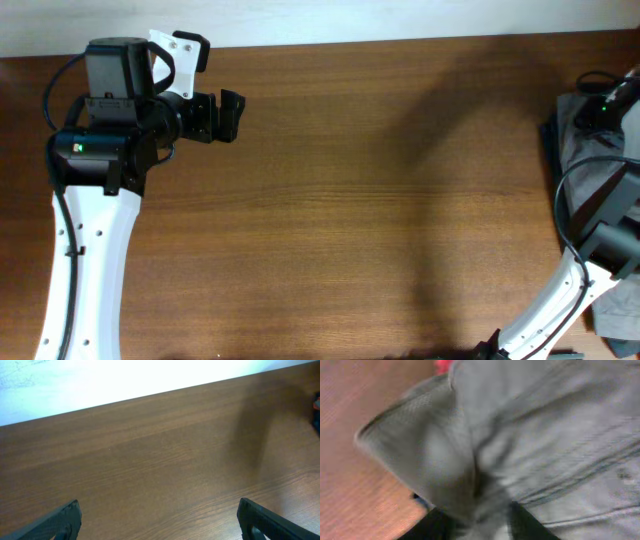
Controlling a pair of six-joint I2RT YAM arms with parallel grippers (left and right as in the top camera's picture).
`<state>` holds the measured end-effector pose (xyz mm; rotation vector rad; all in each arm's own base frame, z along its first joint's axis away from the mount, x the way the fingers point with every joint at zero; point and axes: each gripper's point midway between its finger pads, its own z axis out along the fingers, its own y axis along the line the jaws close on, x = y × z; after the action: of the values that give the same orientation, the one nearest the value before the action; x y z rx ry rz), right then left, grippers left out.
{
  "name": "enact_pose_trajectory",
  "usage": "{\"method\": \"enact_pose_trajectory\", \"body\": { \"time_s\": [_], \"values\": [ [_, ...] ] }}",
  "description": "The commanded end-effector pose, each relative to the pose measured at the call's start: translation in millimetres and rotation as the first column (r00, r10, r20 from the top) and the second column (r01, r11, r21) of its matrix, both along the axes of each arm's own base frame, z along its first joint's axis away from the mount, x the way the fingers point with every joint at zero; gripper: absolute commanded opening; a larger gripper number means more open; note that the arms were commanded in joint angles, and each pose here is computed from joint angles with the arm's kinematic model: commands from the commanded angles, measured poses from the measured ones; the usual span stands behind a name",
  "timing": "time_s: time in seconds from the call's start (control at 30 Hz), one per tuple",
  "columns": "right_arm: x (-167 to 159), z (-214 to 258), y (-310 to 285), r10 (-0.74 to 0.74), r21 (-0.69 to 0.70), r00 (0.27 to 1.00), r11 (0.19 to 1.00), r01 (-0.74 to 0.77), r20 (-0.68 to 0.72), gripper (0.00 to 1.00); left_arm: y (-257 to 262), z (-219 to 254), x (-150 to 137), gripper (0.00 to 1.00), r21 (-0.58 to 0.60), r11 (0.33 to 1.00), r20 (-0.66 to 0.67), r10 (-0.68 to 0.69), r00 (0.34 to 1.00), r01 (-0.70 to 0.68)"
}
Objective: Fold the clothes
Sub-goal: 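Grasp the grey trousers on the pile with the right gripper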
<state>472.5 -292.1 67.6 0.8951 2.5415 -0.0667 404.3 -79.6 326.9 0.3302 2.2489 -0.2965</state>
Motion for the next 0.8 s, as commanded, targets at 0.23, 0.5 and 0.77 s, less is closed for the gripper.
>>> {"method": "enact_pose_trajectory", "body": {
  "time_s": [0.23,0.5,0.77],
  "values": [
    [27.0,24.4,31.4,0.046,-0.212,0.997,0.976,-0.058,-0.058,0.88,-8.9,7.6,0.1,0.99,-0.039,0.999,0.009,-0.028,1.0,0.029],
    [19.8,11.2,18.6,-0.032,-0.33,0.99,0.944,-0.016,-0.141,0.87,-10.5,7.7,-0.5,0.99,-0.045,0.998,0.008,-0.036,0.999,0.037],
    [15.4,-11.2,22.2,-0.032,-0.307,0.981,0.951,-0.028,-0.189,0.82,-10.6,6.8,0.1,0.99,-0.045,0.998,0.005,-0.036,0.999,0.037]
  ]
}}
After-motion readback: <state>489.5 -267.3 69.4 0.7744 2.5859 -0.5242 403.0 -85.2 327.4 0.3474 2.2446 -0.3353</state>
